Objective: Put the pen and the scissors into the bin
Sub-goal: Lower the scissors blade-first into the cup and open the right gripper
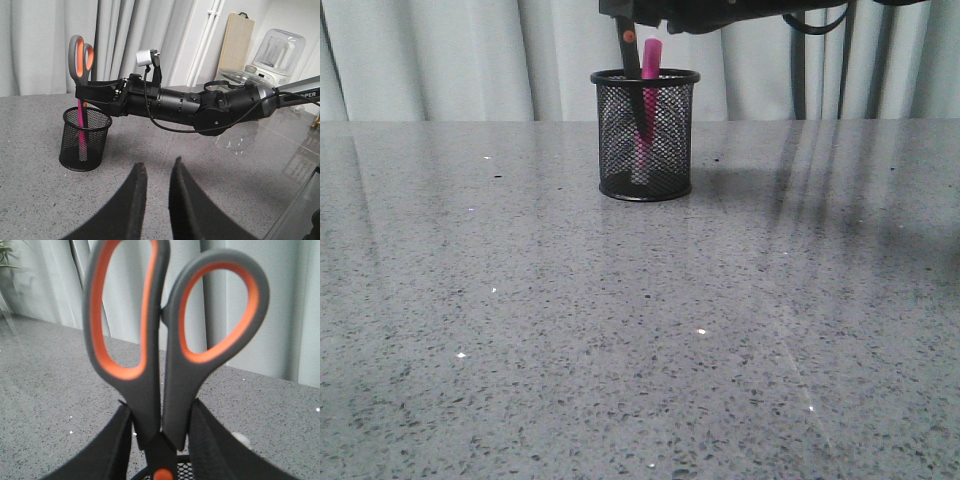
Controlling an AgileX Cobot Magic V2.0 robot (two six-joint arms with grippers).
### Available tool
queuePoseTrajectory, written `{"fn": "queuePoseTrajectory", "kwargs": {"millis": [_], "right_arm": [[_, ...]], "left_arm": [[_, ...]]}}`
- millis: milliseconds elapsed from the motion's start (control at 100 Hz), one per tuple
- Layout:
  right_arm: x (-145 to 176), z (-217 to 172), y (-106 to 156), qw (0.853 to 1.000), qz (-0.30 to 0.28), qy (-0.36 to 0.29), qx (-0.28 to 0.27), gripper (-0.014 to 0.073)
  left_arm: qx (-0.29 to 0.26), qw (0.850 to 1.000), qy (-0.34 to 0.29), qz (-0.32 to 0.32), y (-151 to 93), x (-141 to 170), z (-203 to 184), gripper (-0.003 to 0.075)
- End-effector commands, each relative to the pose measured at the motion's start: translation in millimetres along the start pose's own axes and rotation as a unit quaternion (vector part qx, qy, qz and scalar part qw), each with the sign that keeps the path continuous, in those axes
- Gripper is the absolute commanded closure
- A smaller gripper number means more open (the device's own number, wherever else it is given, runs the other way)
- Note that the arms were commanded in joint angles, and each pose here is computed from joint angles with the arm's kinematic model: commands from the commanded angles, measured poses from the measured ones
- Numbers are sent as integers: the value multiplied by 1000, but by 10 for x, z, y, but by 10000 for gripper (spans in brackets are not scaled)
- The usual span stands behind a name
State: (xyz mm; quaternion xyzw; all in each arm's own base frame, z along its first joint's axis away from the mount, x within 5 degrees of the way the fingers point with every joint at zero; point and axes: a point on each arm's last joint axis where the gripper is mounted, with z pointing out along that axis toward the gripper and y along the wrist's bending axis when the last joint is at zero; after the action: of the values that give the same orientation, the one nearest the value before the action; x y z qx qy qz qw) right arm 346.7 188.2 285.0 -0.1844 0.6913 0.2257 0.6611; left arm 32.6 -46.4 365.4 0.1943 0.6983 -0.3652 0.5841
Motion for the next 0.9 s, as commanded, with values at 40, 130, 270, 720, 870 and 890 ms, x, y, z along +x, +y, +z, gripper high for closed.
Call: {"fn": "queuePoseTrajectory", "kwargs": {"millis": [40,130,270,720,870,890], "right_arm": [[-316,-61,16,997,-9,-75,-10,391],[-316,-61,16,997,-9,-75,-10,391],[-316,-61,16,997,-9,-75,-10,391],[-317,-61,16,997,-9,-75,-10,347],[-317,-61,16,997,-9,-75,-10,210],[-317,-61,16,997,-9,-75,-10,200]], "left_arm": [[6,999,-39,-4,-28,-132,-15,629],[6,999,-39,-4,-28,-132,-15,629],[6,999,-38,-4,-28,-130,-15,629],[6,999,-38,-4,-28,-131,-15,629],[6,999,-38,-4,-28,-131,-15,629],[6,999,-38,-4,-28,-131,-15,629]]}}
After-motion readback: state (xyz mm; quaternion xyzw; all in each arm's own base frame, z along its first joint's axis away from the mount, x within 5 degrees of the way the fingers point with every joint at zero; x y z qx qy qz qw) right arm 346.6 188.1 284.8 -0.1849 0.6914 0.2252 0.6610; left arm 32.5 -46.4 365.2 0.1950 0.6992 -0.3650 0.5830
